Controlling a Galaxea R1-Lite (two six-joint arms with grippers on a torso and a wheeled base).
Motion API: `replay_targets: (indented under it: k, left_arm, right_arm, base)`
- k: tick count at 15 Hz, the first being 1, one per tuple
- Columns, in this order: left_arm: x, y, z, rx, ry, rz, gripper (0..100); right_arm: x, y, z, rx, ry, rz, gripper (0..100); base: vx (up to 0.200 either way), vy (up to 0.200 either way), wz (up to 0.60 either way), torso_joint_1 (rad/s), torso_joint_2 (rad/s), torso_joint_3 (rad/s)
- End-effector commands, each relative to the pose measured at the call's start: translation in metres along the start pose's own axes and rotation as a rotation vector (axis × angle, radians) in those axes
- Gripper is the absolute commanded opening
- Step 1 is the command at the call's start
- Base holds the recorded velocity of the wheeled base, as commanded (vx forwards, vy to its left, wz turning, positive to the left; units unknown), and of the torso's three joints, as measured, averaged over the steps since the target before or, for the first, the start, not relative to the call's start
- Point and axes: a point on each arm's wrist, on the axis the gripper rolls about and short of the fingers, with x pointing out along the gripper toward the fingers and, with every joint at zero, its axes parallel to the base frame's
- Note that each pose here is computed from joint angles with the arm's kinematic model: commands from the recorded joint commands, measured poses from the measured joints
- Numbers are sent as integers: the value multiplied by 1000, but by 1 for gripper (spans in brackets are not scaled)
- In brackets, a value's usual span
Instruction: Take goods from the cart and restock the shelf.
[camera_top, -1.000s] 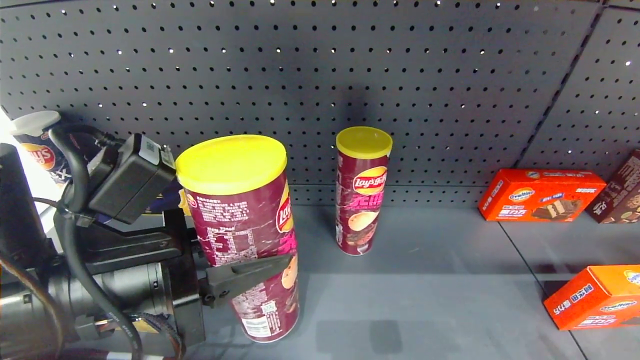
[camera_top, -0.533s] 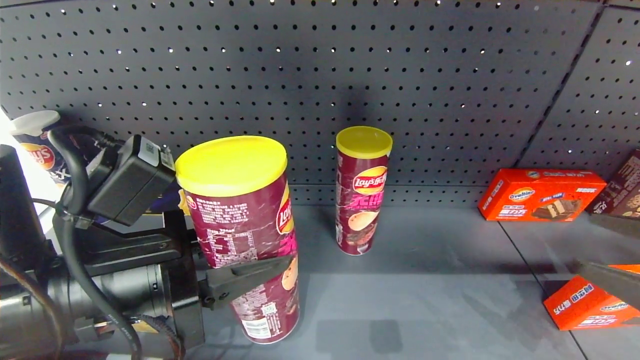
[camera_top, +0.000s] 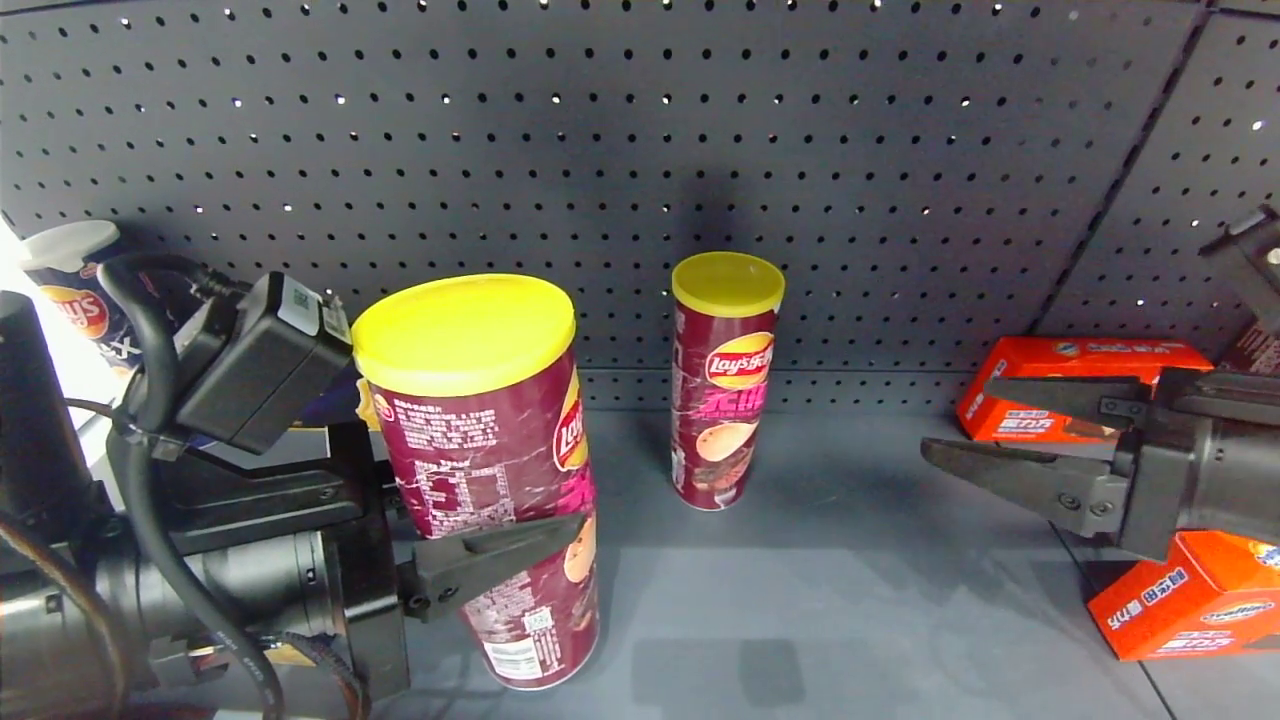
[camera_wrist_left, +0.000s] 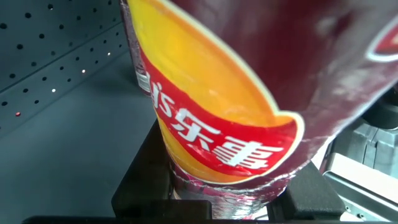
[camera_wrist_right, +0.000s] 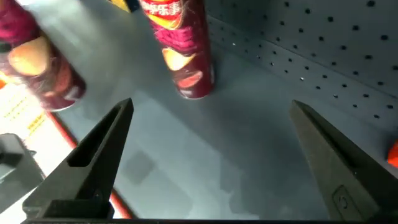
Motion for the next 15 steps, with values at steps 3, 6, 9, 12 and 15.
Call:
replay_targets:
  k: [3, 6, 9, 12, 15]
  left_arm:
    - [1, 0, -1, -2, 4, 2, 0]
    - [2, 1, -2, -5, 13, 1, 0]
    - [2, 1, -3, -6, 15, 3, 0]
    - [1, 3, -7, -14, 26, 12, 0]
    - [0, 5, -7, -15, 25, 20, 0]
  right_arm:
    - [24, -4, -6, 6, 26, 21, 100]
    - [45, -17, -13, -91, -14, 96, 100]
    - [67, -22, -15, -130, -87, 175, 100]
    - [91, -27, -21, -150, -132, 240, 100]
    - [111, -31, -31, -160, -153, 284, 100]
  base:
    - [0, 0, 0, 0, 0, 0]
    - [0, 0, 0, 0, 0, 0]
    - [0, 0, 0, 0, 0, 0]
    - [0, 0, 0, 0, 0, 0]
    - [0, 0, 0, 0, 0, 0]
